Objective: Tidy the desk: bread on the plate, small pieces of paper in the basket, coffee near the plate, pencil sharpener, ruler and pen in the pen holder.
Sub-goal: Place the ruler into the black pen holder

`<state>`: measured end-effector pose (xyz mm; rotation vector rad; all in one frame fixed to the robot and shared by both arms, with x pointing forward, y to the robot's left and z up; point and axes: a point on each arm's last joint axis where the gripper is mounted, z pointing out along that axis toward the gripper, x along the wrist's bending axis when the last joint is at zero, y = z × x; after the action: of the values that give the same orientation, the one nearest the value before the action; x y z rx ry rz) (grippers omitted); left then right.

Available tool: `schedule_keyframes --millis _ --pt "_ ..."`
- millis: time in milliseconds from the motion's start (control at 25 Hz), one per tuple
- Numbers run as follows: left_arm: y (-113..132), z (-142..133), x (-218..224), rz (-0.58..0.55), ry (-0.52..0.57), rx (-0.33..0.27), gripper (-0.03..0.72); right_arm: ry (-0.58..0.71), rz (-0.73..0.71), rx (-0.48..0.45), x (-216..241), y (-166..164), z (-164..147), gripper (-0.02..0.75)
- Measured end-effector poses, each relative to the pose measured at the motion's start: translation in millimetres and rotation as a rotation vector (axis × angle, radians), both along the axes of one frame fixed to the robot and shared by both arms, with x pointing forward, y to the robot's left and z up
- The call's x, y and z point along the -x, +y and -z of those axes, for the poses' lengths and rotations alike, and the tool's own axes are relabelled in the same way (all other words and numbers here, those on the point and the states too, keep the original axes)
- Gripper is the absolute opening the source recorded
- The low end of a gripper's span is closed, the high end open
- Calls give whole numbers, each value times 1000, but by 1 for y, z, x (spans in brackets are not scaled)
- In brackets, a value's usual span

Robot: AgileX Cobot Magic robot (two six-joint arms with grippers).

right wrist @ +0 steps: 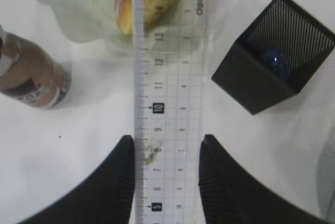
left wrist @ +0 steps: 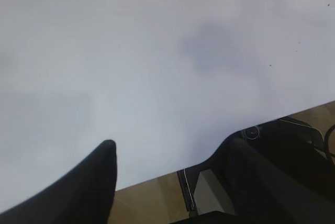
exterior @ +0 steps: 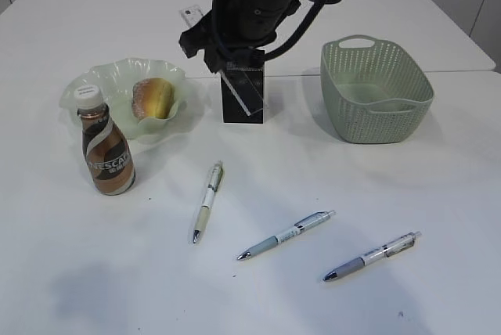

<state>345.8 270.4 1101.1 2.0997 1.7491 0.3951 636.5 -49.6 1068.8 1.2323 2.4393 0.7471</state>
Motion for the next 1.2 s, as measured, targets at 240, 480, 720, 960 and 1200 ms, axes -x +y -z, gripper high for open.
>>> schedule_keyframes --millis 240,480,720,960,1200 --pt "0 0 0 0 -5 -2 466 -116 -4 -32 -8 2 4 299" --pt "0 -1 -1 0 -17 1 466 -237 -28 -40 -6 -2 27 299" --pt "0 -1 -2 0 -25 4 466 -399 -41 -115 -6 -9 32 299" --pt "-1 -2 -3 1 -38 8 466 -458 -31 -147 -11 -14 32 299" --pt "-1 -3 -5 2 -60 15 466 -682 33 -253 -36 -43 16 299"
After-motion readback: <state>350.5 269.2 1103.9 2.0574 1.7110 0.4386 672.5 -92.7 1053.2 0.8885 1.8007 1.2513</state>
